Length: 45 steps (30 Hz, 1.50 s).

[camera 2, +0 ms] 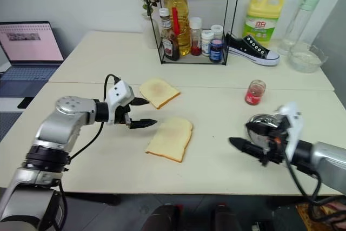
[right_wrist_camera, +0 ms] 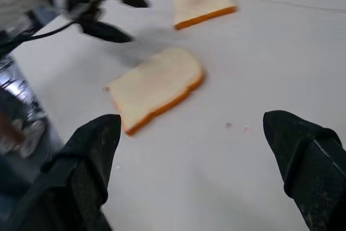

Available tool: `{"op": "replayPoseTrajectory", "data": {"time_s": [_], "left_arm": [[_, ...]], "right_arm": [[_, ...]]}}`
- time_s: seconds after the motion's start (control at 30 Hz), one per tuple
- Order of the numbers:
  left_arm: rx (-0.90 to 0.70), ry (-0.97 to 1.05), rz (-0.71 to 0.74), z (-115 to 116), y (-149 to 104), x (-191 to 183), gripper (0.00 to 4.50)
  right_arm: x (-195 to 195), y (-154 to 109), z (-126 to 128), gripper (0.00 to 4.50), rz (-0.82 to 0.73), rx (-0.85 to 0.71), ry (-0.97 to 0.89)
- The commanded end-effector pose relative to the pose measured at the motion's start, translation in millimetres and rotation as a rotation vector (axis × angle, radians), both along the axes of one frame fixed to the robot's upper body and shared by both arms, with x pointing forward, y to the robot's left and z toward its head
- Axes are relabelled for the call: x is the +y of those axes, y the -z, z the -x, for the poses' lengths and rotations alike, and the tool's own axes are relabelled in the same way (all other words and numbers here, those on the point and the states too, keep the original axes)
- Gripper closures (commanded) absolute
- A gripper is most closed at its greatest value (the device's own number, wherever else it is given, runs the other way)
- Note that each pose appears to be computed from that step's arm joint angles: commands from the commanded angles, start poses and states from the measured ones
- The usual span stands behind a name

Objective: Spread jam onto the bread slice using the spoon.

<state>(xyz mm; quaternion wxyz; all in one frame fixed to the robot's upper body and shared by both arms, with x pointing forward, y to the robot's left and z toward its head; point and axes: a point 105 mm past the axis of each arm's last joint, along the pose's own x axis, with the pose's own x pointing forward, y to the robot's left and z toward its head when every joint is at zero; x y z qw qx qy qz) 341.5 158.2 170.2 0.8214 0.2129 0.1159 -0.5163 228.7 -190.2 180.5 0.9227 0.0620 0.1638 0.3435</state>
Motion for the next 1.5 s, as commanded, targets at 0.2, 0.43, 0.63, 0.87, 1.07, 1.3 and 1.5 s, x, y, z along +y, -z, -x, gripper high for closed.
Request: {"op": "replayPoseTrajectory", "data": {"time_s": [0.2,0.43,0.63,0.87,1.07,1.3,1.5], "left_arm": [[-0.216,0.355,0.101,37,-29,-101,0.02],[-0.288,0.471,0.115,31,-24,-141,0.02],[-0.303,0.482,0.144,27,-29,-155,0.02],[-0.304,0.454,0.135,26,-28,-151,0.02],[-0.305,0.442,0.138,26,-31,-150,0.02],[-0.304,0.436,0.137,27,-33,-149,0.02],[-0.303,0.436,0.139,29,-33,-150,0.02]], "right_arm": [[-103,18,-3,0.00,-0.258,-0.023,0.601],[-141,35,-18,0.00,-0.439,-0.025,0.806],[-147,66,-43,0.00,-0.603,0.054,0.846],[-144,84,-63,0.00,-0.693,0.094,0.868],[-137,88,-75,0.00,-0.709,0.113,0.841],[-125,89,-84,0.00,-0.733,0.128,0.797],[-119,89,-87,0.00,-0.741,0.135,0.780]]}}
